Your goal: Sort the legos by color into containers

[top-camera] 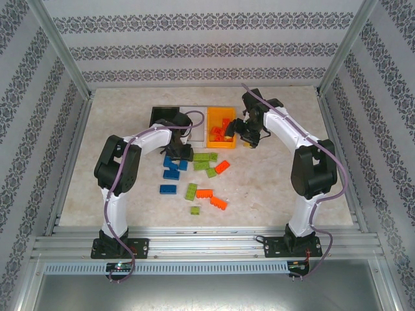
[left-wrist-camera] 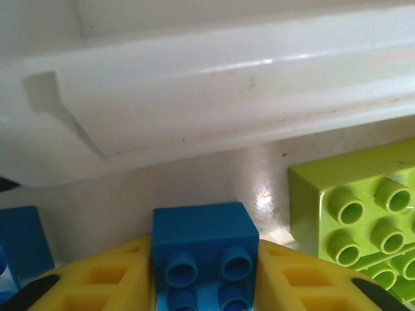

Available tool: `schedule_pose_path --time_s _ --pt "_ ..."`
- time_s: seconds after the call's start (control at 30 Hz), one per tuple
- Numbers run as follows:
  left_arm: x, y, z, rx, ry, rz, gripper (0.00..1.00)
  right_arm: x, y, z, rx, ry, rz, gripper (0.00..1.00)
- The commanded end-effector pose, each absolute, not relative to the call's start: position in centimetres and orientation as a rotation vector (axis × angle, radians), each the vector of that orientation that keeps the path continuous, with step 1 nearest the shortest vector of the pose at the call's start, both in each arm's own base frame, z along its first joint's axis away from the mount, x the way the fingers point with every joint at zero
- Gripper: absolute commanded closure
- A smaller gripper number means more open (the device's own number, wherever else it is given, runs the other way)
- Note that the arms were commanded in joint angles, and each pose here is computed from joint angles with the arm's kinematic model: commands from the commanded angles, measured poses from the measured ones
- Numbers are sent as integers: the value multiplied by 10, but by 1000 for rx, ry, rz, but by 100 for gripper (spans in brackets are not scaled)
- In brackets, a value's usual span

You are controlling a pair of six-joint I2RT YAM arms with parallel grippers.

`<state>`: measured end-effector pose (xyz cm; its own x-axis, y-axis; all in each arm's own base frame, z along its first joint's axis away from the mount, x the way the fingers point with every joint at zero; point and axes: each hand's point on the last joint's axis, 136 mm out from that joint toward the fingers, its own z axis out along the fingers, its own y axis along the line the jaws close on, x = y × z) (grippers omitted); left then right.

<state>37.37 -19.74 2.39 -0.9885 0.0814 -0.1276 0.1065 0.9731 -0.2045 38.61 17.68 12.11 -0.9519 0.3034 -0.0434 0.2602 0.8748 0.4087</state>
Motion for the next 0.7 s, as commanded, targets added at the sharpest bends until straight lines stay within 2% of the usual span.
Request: schedule_pose_path --time_s 0.0,0.4,0.67 --pt "359 -193 34 181 3042 -266 65 391 180 121 427 2939 652 25" --pt "380 -187 103 165 2895 -330 65 387 178 114 422 2955 640 25" --pt "428 -192 141 134 2766 -397 65 353 172 108 405 2978 614 25"
